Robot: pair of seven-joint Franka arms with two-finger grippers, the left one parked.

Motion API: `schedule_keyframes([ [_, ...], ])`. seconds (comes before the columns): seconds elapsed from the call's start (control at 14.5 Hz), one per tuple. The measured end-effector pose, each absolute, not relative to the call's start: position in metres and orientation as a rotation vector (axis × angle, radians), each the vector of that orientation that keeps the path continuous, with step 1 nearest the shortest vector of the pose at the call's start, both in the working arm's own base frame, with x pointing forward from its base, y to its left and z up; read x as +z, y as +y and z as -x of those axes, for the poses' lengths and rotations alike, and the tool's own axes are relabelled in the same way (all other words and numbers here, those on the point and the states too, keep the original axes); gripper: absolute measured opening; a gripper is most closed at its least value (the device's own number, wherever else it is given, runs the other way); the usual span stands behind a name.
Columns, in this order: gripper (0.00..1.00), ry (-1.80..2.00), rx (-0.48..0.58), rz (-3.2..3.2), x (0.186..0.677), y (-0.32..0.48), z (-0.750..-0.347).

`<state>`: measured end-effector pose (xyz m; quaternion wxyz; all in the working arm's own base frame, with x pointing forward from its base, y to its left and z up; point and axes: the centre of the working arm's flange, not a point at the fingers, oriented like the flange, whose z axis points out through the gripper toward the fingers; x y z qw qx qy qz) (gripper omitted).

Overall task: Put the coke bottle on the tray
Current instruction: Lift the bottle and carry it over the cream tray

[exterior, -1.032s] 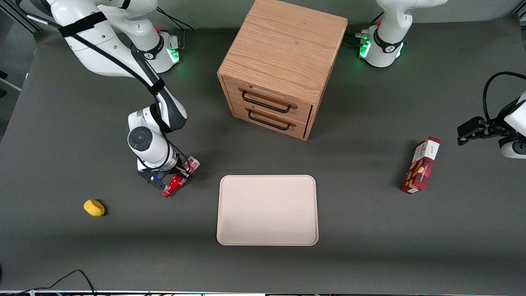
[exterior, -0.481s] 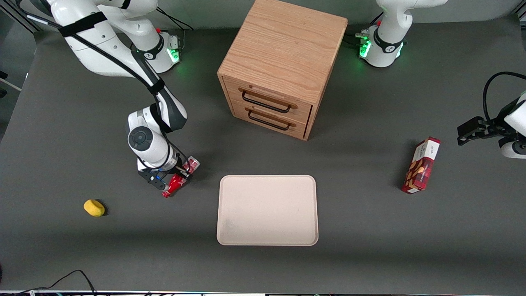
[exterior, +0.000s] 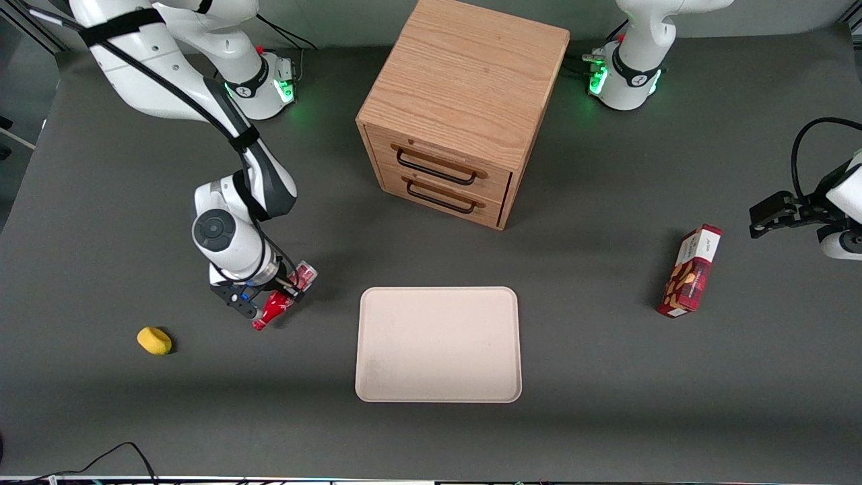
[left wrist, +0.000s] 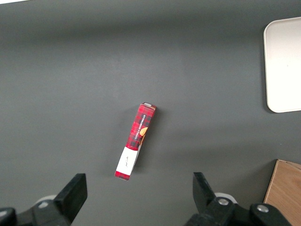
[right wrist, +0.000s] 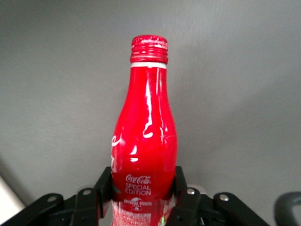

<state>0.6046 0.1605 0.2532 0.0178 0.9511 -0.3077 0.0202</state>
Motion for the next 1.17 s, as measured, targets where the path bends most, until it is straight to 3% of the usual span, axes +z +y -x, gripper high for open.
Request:
schedule_keyframes([
  [0.34,0.55,-0.946,-0.029,-2.943,0.372,0.164,-0.642],
  [0.55,0.55,-0.945,-0.022,-2.964,0.423,0.165,-0.654],
  [1.17,0.55,-0.937,-0.023,-2.984,0.455,0.179,-0.682],
])
